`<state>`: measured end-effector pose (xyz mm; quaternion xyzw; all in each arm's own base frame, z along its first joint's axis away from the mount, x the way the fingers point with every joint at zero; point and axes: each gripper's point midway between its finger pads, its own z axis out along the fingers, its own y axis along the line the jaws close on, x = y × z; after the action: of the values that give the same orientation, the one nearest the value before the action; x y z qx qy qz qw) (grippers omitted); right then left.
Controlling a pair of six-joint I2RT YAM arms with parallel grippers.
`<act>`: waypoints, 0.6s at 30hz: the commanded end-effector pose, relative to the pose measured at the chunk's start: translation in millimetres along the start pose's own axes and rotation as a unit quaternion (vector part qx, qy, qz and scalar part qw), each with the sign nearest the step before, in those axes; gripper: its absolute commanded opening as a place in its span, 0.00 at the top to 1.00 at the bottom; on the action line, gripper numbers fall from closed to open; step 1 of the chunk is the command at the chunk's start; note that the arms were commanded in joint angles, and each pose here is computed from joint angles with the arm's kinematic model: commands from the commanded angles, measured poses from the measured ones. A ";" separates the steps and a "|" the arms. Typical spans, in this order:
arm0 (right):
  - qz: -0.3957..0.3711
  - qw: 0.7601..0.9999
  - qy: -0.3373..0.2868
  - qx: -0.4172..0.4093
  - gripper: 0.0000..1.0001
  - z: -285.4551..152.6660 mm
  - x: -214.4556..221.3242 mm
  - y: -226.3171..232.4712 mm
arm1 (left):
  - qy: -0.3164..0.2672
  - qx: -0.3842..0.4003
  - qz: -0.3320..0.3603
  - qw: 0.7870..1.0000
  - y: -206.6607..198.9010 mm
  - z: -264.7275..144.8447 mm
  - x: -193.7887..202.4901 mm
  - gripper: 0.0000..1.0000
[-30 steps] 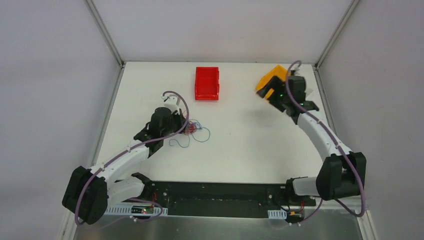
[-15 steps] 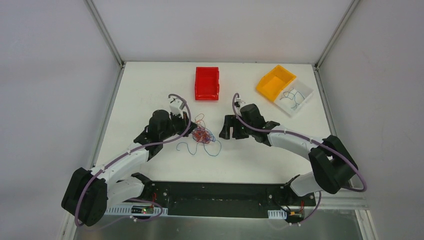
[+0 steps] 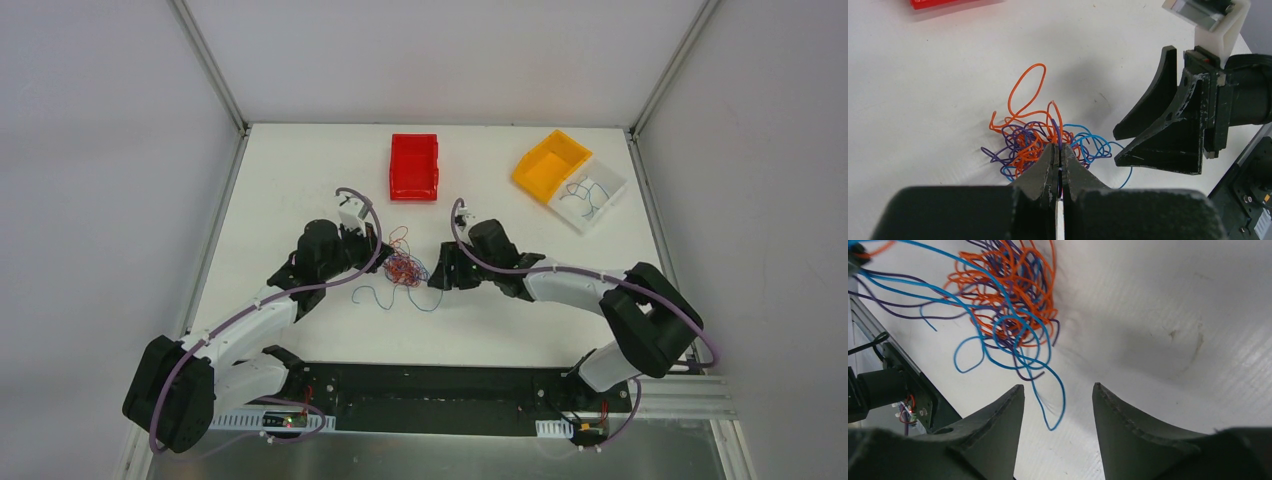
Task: Untangle the cables
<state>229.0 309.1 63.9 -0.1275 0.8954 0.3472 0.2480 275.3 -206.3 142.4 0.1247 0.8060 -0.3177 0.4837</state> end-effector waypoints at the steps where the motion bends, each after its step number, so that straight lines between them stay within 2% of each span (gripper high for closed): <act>1: 0.027 0.999 -0.012 -0.014 0.47 2.3 7.5 -0.5 | -0.037 0.005 0.018 0.999 -3.5 -2.4 -20.2 1.00; 5: 0.038 0.999 -0.010 -0.024 0.56 1.1 12.6 1.3 | -0.038 -0.002 0.015 0.999 -0.6 -1.8 -20.1 1.00; 6: 0.039 0.999 -0.012 -0.026 0.61 0.4 12.1 2.3 | -0.037 -0.004 0.014 0.999 -0.2 -1.7 -19.7 1.00; 9: 0.043 0.999 -0.022 -0.022 0.80 -1.8 8.2 2.1 | -0.038 -0.012 0.013 0.999 2.9 -1.8 -19.6 1.00; 11: 0.044 0.998 -0.039 -0.005 0.99 -7.1 -1.5 -0.2 | -0.037 -0.029 0.011 0.999 8.7 -2.2 -19.3 1.00; 15: 0.072 0.984 -0.113 0.118 1.00 -36.8 -33.2 -39.6 | -0.033 -0.126 -0.007 0.991 41.7 -7.3 -17.2 1.00; 18: 0.122 0.963 -0.170 0.167 1.00 -73.5 -61.7 -69.0 | -0.030 -0.261 -0.029 0.965 85.3 -23.6 -14.0 1.00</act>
<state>238.2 266.3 63.3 -0.0251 0.9107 0.2962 0.2869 290.0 -176.7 127.7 0.0665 0.8332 -0.2388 0.4944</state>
